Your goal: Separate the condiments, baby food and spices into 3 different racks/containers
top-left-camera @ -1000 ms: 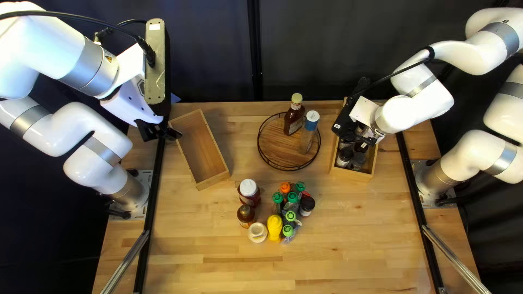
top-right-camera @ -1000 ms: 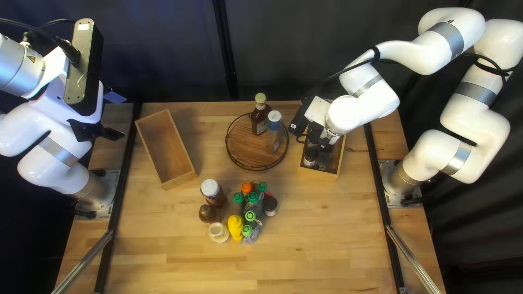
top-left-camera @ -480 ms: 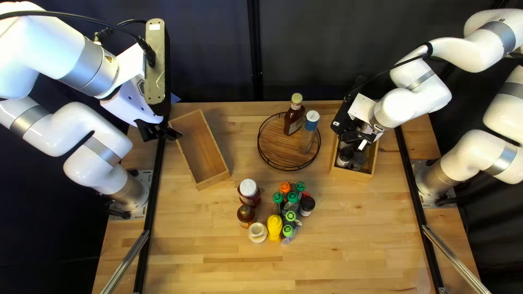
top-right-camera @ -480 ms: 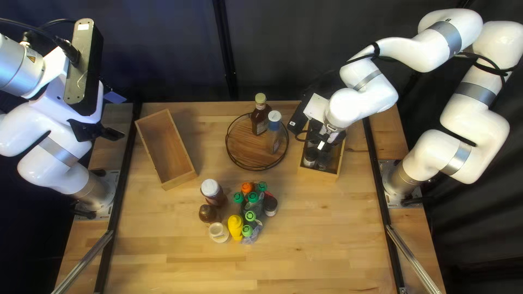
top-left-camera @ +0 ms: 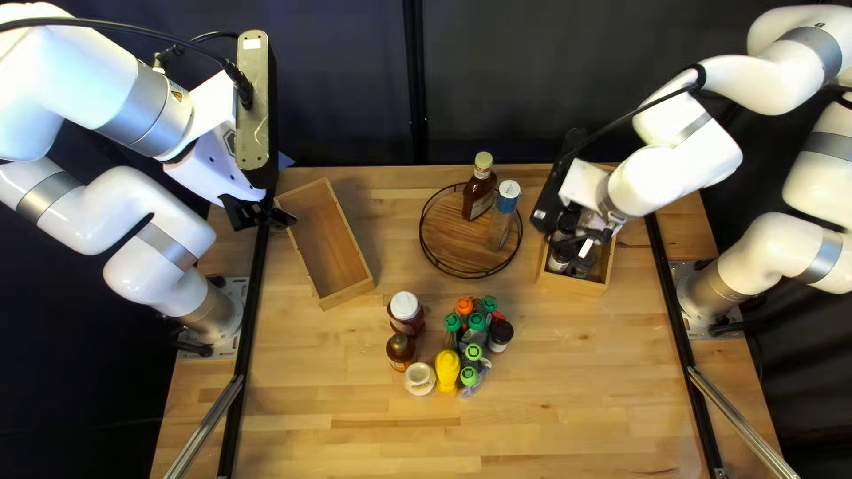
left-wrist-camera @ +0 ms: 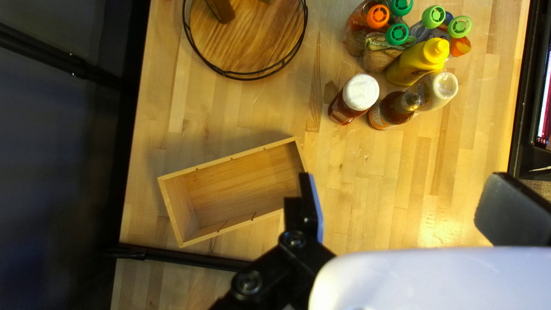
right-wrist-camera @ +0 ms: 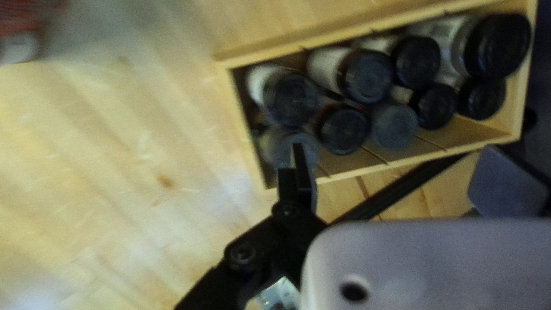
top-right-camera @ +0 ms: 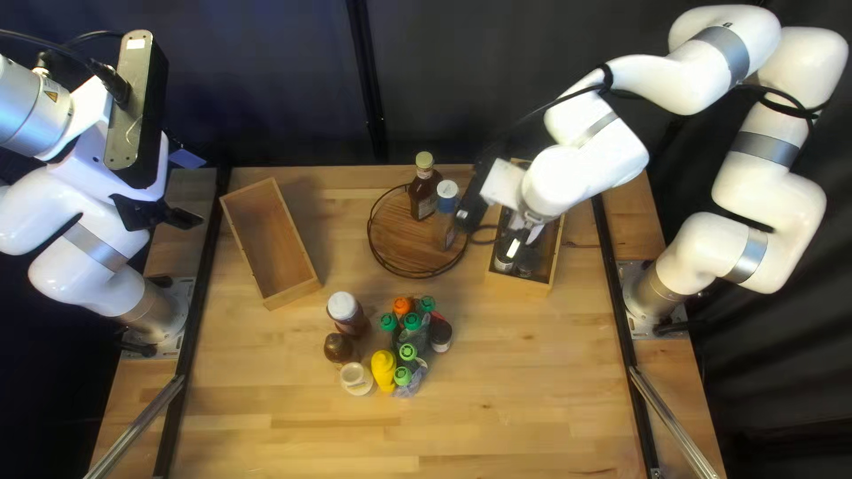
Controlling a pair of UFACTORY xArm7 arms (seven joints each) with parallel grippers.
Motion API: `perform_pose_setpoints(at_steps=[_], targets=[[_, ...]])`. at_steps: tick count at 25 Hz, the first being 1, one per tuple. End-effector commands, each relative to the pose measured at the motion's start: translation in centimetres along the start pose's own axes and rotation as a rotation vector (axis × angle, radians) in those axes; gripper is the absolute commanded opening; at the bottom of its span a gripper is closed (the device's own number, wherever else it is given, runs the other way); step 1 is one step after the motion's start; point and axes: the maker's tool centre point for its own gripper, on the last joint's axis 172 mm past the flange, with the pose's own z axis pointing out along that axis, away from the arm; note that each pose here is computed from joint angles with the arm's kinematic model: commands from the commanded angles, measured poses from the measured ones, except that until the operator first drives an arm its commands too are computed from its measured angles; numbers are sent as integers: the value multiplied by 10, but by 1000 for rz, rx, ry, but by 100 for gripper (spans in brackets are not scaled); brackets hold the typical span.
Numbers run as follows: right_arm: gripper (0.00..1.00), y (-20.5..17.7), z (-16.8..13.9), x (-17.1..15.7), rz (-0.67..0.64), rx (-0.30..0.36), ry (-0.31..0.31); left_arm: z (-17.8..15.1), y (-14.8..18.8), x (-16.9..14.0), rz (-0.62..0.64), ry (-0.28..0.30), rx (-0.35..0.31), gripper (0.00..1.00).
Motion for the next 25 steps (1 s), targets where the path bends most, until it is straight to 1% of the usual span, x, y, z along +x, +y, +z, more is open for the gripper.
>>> perform_pose_setpoints(at_steps=[1,6,11,14,18,25], targets=[[100,-54,-10,4,-49,30,22,0,0,0,0,0,0,100],[100,-97,-1,0,0,13,8,0,0,0,0,0,0,100],[100,-131,18,0,66,1,-3,0,0,0,0,0,0,100],[100,-140,30,0,94,4,-5,0,0,0,0,0,0,100],[100,-152,57,1,146,-2,-10,0,0,0,0,0,0,100],[100,-153,92,3,226,-29,-6,0,0,0,0,0,0,100]])
